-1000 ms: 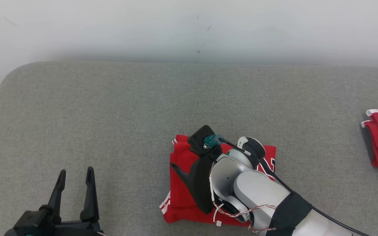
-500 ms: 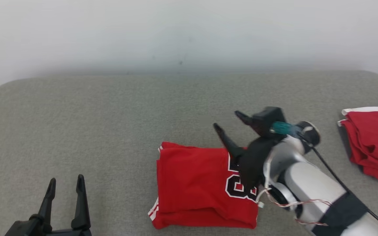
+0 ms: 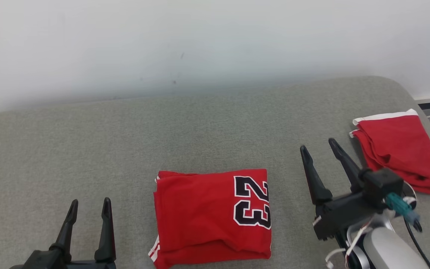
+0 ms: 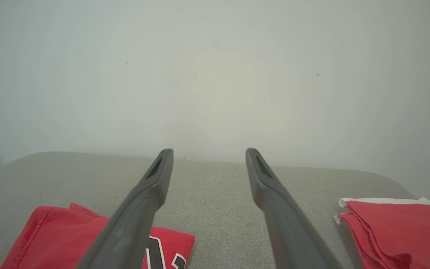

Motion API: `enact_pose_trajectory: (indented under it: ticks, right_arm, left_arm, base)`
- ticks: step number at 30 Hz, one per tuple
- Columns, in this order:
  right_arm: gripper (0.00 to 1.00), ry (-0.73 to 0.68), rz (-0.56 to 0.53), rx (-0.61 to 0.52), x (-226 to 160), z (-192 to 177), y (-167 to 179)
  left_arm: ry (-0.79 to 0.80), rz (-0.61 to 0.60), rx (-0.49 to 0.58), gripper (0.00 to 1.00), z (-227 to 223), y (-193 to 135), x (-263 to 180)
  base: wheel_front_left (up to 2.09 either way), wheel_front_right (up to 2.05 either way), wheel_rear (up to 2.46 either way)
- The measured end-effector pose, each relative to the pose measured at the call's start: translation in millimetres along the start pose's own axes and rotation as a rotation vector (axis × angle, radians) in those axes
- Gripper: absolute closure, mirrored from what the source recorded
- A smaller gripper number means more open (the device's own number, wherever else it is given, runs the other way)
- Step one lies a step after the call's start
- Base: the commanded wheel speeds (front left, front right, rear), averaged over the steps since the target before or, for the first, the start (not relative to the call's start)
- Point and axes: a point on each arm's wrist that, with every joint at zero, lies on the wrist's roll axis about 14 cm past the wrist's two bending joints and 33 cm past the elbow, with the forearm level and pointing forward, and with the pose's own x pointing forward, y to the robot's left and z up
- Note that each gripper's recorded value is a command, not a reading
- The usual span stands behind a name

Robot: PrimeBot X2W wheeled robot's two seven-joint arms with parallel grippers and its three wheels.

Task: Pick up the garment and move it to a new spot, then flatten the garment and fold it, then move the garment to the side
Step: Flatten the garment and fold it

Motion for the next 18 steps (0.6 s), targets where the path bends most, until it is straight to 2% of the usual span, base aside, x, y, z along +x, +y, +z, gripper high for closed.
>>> enact_pose_trajectory:
  ticks: [4, 12, 18]
  right_arm:
    - [0.0, -0.052, -0.08, 0.005, -15.7, 0.5, -17.5]
    - [0.0, -0.036, -0.241, -0.01, -38.8, -7.4, -65.2]
    - [0.0, -0.053, -0.254, -0.012, -38.5, -5.7, -62.9]
  left_arm:
    - [-0.003, -0.023, 0.005, 0.0, 0.6, -5.3, 2.8]
    - [-0.004, -0.071, 0.01, 0.0, -0.5, -17.4, 9.8]
    - [0.002, -0.075, 0.011, 0.0, -2.6, -18.9, 11.2]
  base:
    - [0.0, 0.0, 0.0]
    - [0.0, 0.0, 0.0]
    - [0.0, 0.0, 0.0]
